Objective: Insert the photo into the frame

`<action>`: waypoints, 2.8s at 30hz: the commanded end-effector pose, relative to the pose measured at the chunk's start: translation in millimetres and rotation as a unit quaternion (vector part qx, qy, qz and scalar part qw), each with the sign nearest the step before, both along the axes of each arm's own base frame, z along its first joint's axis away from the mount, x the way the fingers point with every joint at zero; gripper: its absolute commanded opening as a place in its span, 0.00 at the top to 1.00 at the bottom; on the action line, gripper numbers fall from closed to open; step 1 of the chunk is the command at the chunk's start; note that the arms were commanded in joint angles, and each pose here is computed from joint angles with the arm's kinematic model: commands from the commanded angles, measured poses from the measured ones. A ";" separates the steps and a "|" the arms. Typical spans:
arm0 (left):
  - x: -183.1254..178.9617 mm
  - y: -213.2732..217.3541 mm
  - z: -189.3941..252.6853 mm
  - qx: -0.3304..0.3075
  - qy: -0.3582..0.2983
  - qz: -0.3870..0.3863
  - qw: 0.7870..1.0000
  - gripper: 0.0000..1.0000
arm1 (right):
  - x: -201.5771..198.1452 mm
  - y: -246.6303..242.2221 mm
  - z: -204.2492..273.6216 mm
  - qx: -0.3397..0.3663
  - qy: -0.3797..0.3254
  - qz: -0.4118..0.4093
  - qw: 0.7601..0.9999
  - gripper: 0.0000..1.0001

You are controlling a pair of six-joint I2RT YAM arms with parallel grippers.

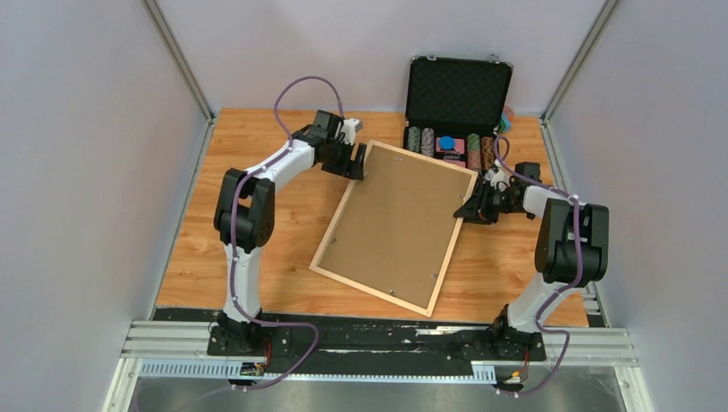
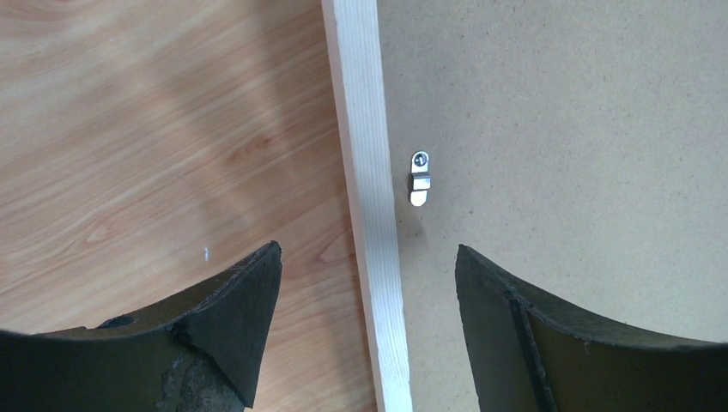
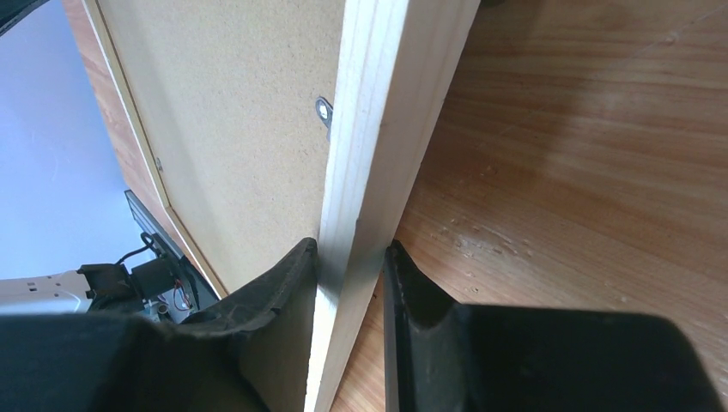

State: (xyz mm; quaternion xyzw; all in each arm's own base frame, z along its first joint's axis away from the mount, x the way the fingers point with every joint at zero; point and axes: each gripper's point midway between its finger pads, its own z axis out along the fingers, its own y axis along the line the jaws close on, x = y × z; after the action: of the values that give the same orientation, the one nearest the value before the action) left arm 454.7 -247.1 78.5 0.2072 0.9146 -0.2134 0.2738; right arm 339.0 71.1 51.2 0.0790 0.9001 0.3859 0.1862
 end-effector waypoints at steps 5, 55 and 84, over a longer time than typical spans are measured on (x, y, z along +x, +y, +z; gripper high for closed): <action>13.9 -21.5 4.2 -0.001 -0.033 -0.033 0.999 0.22 | 21.9 -4.6 24.5 -0.007 -0.073 0.013 0.997 0.93; 32.3 -35.9 12.7 -0.026 -0.043 -0.038 0.998 0.66 | 19.5 -6.5 25.1 0.003 -0.074 0.013 0.997 0.96; -130.4 50.7 2.0 0.036 0.037 -0.110 0.993 0.25 | 20.6 -8.8 33.7 0.006 -0.088 0.013 0.996 0.97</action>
State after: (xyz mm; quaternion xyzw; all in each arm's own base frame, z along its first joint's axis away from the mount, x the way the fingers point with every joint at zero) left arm 338.5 -203.7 82.0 0.2873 0.9089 -0.2235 0.2034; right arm 340.8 63.1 52.3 0.0835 0.8975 0.3869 0.1944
